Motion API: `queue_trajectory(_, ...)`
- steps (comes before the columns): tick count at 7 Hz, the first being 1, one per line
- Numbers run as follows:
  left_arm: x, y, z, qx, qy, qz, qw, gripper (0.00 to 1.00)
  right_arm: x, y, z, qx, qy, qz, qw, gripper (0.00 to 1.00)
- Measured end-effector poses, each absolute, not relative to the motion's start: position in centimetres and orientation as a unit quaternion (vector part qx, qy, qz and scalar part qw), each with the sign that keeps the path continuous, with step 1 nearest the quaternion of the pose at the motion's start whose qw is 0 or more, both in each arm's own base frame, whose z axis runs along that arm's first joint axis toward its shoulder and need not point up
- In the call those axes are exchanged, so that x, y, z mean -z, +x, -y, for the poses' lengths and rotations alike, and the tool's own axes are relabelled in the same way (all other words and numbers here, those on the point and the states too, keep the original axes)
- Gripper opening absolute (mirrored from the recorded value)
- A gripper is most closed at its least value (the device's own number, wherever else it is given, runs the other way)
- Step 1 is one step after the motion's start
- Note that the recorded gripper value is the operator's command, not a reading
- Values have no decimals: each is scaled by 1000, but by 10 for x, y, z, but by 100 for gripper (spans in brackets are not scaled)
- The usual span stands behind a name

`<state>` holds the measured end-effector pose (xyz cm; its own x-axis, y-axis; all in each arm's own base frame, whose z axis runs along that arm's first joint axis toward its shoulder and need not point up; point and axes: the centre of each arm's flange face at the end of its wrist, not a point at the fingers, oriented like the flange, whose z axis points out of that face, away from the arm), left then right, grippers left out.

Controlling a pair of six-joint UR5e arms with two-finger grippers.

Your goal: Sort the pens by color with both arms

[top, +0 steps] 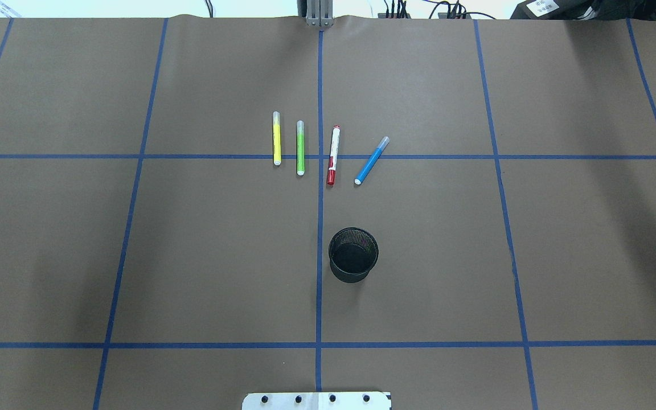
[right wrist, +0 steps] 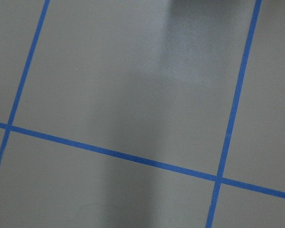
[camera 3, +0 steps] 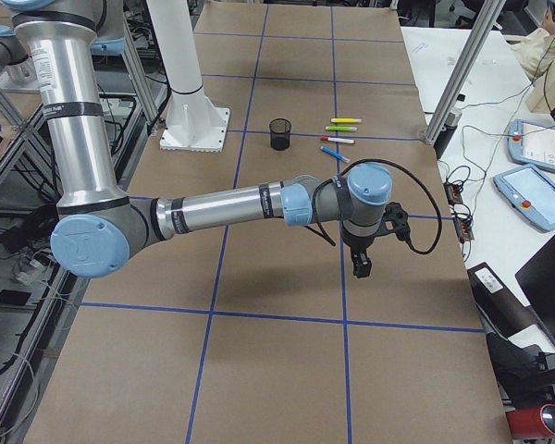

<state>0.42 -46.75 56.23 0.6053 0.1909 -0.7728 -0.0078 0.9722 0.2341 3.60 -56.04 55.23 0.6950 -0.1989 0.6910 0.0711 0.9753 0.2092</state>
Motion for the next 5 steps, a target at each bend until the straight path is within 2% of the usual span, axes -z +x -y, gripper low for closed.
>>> queue_trajectory(5,-572,-2,443,-51,95,-441,891,100,-573,40,544,67,71,365,926,99)
